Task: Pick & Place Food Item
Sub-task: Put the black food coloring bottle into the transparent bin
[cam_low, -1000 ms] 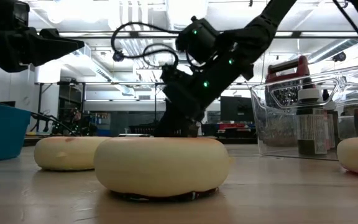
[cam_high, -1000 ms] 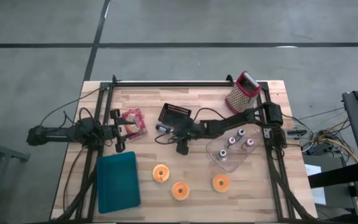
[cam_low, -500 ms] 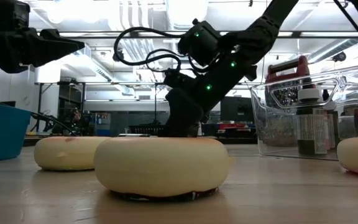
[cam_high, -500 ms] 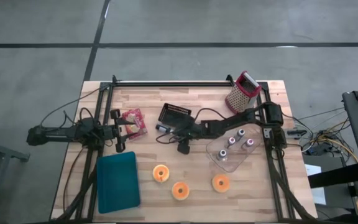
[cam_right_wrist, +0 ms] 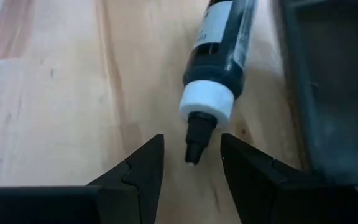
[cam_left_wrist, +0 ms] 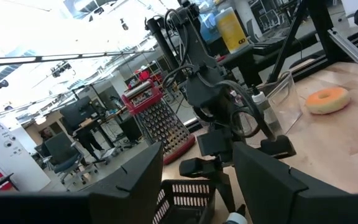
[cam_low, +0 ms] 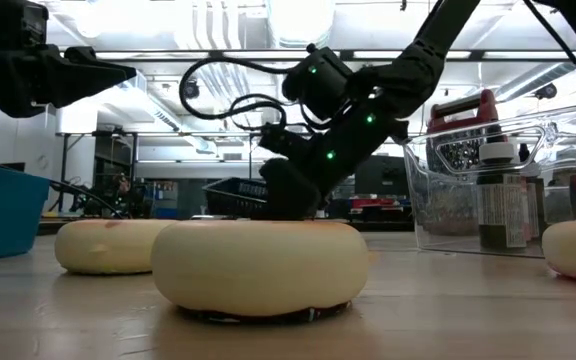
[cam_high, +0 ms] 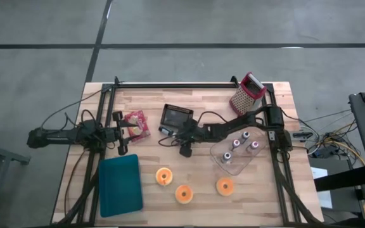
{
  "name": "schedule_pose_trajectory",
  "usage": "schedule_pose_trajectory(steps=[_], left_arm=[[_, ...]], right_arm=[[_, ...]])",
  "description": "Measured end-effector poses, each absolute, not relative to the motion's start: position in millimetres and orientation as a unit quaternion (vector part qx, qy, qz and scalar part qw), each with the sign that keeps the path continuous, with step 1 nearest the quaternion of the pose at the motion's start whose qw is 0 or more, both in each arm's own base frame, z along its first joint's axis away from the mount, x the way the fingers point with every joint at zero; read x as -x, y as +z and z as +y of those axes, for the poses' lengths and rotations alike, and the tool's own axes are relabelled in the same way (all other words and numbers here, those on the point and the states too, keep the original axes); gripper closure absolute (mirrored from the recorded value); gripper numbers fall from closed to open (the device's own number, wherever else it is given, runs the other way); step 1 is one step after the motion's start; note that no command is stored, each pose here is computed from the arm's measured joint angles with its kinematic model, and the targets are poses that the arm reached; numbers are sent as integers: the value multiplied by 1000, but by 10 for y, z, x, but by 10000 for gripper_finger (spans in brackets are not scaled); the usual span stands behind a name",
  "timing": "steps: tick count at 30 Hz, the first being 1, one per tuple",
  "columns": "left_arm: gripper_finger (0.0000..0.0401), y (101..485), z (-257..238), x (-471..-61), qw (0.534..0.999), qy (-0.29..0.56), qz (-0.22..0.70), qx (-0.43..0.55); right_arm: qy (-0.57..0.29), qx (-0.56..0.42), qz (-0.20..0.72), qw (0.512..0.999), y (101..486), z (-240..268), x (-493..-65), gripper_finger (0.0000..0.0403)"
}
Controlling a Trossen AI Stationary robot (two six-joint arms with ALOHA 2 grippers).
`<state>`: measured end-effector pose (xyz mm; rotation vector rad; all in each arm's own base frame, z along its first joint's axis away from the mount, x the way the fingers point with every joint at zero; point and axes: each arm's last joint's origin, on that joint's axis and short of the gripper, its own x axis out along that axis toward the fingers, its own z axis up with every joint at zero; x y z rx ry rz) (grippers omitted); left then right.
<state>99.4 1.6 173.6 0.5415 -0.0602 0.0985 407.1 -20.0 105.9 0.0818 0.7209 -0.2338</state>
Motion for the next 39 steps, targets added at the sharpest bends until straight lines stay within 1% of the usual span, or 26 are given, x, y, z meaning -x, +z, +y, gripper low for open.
schedule_pose_trajectory(steps=[4,10,29,39], left_arm=[[201,1736,16,-994,962,48,-30,-267],[201,1736,16,-994,962,49,-30,-267],[201,1736,16,-994,962,49,-30,-267],[201,1737,16,-994,962,49,-30,-267]], right_arm=[[-115,-40,348,930,1073,-204,-4082,246],[-125,-55,347,928,1071,-244,-4077,259],[-132,-66,351,925,1071,-269,-4074,342],[-134,-67,351,924,1074,-280,-4072,361]])
